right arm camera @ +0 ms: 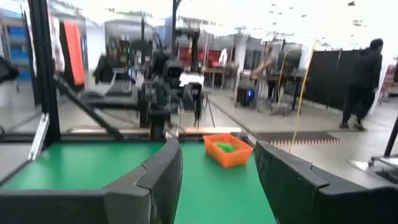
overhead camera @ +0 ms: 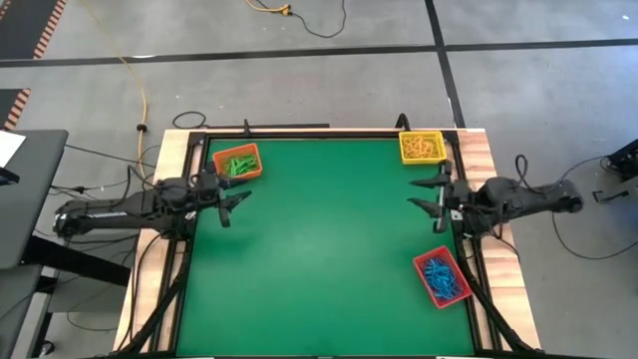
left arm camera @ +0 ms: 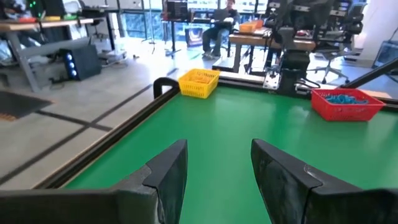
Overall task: Sort rubber bands into baskets
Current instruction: Return to Home Position
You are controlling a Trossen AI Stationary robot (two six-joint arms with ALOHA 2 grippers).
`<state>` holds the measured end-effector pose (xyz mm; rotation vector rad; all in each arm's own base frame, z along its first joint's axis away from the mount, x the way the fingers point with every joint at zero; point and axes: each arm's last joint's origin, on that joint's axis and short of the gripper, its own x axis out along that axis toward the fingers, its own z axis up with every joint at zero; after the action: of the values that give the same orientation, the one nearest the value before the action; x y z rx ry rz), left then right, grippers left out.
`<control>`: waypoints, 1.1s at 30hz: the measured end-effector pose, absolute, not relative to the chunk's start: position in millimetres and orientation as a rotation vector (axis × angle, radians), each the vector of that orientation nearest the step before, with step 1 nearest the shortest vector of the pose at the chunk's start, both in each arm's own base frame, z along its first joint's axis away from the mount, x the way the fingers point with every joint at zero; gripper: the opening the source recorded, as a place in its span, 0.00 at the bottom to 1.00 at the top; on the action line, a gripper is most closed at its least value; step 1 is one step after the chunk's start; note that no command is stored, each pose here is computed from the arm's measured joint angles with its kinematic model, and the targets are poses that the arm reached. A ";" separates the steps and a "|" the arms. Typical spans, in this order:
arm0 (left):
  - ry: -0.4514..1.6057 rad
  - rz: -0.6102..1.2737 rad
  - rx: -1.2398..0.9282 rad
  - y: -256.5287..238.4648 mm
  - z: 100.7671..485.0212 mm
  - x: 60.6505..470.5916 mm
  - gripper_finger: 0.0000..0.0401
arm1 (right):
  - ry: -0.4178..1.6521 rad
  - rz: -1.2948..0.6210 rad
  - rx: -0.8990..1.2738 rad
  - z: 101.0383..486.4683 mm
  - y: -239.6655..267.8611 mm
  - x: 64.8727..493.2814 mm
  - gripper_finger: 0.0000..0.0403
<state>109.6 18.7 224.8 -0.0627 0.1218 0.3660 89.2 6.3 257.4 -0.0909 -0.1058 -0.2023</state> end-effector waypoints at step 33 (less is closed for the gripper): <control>0.042 0.305 0.016 4.9 178.5 115.6 0.42 | -0.156 -0.320 -0.037 188.9 -3.9 92.4 0.53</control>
<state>115.6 4.9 178.5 0.0156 0.0417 0.3048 92.4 -3.9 188.9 -0.0367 -0.1565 -0.3198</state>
